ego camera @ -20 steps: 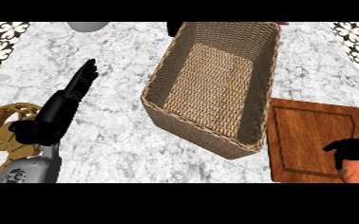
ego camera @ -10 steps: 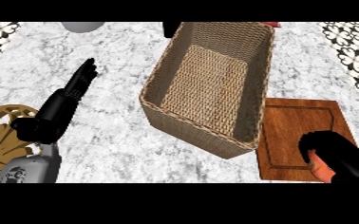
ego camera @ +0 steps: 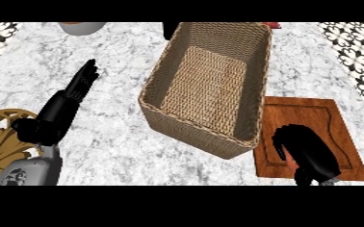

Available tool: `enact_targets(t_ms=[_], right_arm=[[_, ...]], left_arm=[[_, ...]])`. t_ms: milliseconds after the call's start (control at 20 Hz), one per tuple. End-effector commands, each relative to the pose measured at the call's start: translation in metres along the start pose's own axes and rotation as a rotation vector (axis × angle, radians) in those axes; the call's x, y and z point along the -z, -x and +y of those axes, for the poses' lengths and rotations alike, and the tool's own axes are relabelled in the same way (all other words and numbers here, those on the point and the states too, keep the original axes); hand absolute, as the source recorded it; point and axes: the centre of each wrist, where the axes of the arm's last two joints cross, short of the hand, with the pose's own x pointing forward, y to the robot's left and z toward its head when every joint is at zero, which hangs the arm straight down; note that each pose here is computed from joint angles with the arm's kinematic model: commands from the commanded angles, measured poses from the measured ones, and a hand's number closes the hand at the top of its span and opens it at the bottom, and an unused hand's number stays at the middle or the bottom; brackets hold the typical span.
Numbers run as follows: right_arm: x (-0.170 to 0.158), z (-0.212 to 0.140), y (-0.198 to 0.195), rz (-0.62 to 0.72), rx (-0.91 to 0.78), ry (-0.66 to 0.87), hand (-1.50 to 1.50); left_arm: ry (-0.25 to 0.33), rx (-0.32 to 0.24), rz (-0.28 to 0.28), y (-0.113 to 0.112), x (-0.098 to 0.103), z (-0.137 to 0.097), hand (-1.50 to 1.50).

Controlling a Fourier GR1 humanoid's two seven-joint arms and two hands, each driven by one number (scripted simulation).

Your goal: Pick the squash from the cutting board and place it in the basket

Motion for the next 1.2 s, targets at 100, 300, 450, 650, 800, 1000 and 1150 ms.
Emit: enact_targets(t_ms=[100,300,450,650,800,1000,1150], right_arm=[[0.026,-0.013,-0.077,-0.060,0.382,0.262,1.50],[0.026,-0.037,-0.113,-0.056,0.526,0.402,1.50],[0.018,-0.049,-0.141,-0.027,0.624,0.468,1.50],[0.006,-0.066,-0.173,0.069,0.684,0.531,1.50],[0.005,-0.083,-0.192,0.114,0.648,0.607,1.50],[0.003,-0.096,-0.216,0.199,0.662,0.658,1.50],[0.010,-0.111,-0.230,0.263,0.664,0.691,1.50]], left_arm=[[0.002,-0.017,0.020,0.004,-0.001,-0.003,0.00],[0.000,-0.015,0.021,0.006,-0.001,-0.002,0.00],[0.003,-0.007,0.006,0.002,0.000,0.001,0.00],[0.015,0.005,0.015,0.004,-0.002,0.005,0.00],[-0.002,0.010,0.002,0.001,0.000,0.002,0.00],[0.026,-0.003,0.001,-0.001,0.005,-0.001,0.00],[0.043,0.006,-0.021,-0.007,0.009,-0.010,0.00]])
